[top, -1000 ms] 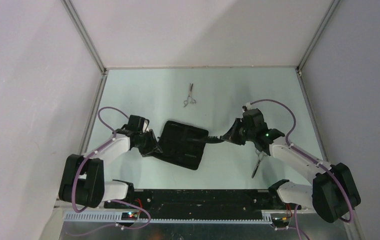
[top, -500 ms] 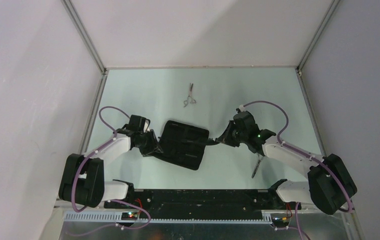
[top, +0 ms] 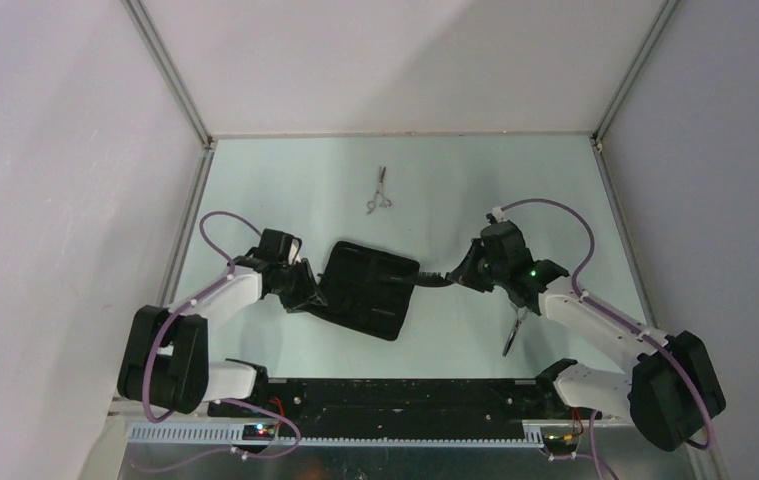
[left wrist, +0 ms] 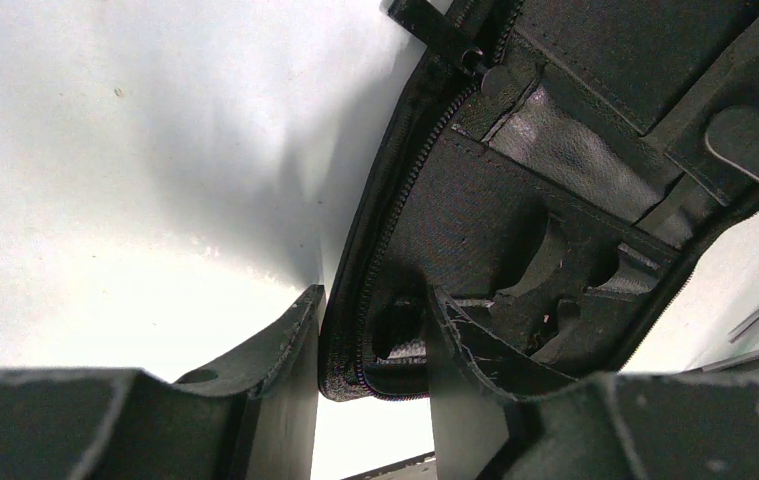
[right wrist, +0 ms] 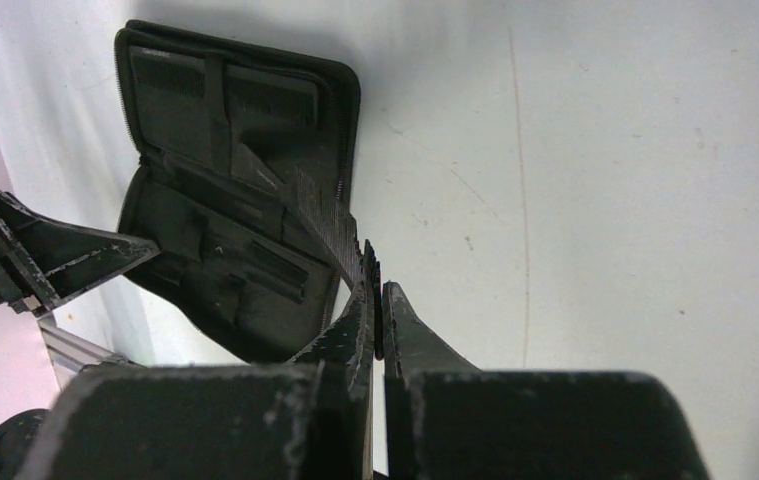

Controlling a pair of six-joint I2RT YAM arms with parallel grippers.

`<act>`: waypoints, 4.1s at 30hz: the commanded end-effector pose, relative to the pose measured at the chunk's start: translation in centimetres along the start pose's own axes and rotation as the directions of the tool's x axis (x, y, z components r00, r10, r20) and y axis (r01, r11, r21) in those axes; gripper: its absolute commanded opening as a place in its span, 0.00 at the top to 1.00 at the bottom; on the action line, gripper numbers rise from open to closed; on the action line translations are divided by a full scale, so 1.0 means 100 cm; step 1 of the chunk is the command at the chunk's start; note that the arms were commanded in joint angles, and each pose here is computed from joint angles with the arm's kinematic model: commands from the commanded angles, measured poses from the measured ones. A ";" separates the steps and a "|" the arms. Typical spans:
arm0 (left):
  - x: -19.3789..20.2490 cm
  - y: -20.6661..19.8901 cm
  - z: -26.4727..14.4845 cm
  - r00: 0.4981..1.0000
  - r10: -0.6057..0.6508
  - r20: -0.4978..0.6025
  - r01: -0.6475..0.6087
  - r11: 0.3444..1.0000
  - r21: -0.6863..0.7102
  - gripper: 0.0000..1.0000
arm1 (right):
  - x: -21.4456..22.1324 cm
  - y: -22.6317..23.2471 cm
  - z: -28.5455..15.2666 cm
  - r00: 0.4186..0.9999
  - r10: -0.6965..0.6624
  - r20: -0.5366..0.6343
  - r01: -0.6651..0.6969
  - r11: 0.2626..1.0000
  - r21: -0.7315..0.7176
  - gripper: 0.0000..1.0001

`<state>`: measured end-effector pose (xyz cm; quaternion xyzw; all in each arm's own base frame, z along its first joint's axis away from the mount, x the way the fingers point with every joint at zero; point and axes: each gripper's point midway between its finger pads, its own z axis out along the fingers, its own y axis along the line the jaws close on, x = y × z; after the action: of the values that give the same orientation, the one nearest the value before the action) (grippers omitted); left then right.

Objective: Sort the hair-cutting tools
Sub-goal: Place the comb in the hairdressing tool bag, then adjust the hairdressing tool bag at the center of the board.

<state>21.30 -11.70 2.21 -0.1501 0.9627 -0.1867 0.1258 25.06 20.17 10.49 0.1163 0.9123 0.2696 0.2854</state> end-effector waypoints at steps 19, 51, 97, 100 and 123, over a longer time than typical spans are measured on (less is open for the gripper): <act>0.012 -0.008 -0.001 0.997 0.047 -0.052 -0.048 0.999 -0.002 0.84 | -0.006 0.015 0.008 0.992 -0.130 -0.004 0.130 0.986 0.106 1.00; 0.030 -0.021 0.007 0.991 0.092 -0.097 -0.091 0.996 0.010 0.94 | 0.031 0.079 0.094 0.985 -0.150 -0.090 0.138 0.982 -0.132 1.00; -0.090 -0.074 -0.006 0.972 0.204 0.119 -0.199 0.979 -0.053 0.32 | 0.022 0.045 0.015 0.997 -0.068 -0.035 0.072 0.986 0.148 0.49; -0.086 -0.070 0.007 0.976 0.203 0.078 -0.198 0.978 -0.065 0.34 | 0.033 0.046 0.030 0.998 -0.016 -0.064 0.026 0.987 0.161 0.51; -0.056 -0.057 0.045 0.985 0.150 -0.083 -0.155 0.987 -0.048 0.59 | 0.052 0.032 0.089 0.989 0.003 -0.150 0.028 0.979 0.201 0.81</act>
<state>29.06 -15.28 1.79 -0.0754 0.9826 -0.1336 0.1050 24.55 26.94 2.58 0.1309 0.9602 0.1618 0.1864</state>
